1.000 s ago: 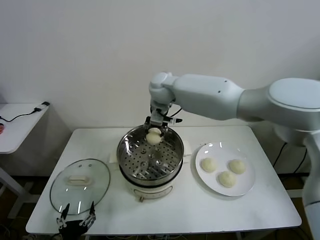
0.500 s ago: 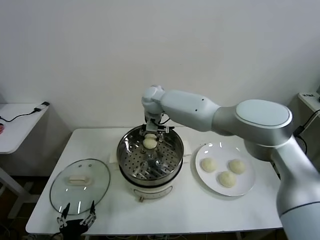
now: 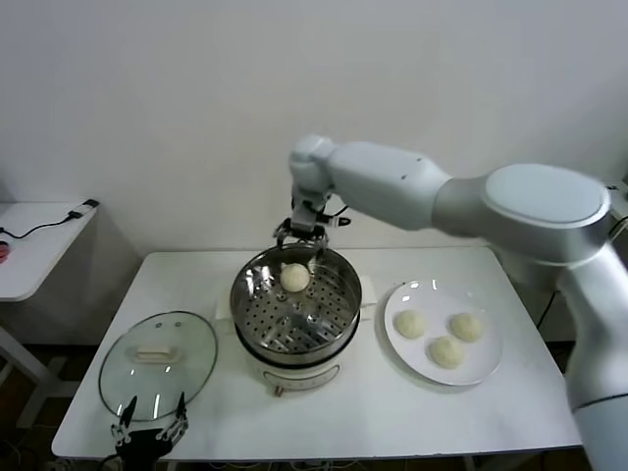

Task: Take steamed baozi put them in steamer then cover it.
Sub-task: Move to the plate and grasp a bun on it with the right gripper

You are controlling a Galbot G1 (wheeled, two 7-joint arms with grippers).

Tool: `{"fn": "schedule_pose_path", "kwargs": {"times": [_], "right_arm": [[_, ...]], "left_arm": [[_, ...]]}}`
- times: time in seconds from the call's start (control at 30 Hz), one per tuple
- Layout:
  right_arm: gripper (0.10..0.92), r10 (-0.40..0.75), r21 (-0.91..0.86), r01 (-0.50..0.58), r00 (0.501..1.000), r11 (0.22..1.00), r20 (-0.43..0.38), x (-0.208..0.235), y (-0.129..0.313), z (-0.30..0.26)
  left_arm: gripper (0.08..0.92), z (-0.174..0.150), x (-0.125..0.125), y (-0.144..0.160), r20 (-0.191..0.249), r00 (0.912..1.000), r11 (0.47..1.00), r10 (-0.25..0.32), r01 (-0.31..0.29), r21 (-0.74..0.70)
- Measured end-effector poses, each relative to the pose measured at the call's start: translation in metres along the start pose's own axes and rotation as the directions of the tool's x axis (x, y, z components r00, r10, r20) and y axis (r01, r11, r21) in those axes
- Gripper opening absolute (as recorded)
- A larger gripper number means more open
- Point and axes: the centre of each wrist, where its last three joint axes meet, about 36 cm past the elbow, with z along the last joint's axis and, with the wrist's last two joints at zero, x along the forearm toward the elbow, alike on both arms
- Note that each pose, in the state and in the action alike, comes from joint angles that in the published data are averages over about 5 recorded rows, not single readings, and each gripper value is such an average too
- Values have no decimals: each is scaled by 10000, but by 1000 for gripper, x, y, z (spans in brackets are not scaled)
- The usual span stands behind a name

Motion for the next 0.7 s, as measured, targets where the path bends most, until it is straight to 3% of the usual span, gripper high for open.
{"fn": "schedule_pose_path", "kwargs": {"times": [0.17, 0.37, 0.7], "right_arm": [[823, -134, -3090, 184, 9997, 9509, 183, 6, 80, 41], [823, 180, -6010, 210, 9981, 7990, 587, -24, 159, 50], [823, -305, -7954, 724, 9972, 6018, 677, -104, 219, 34]], "left_arm": [[823, -3, -2, -1, 97, 9999, 10000, 36, -37, 28], [823, -3, -2, -2, 84, 10000, 10000, 2, -2, 70], [823, -2, 2, 3, 2, 9999, 9999, -165, 165, 49]]}}
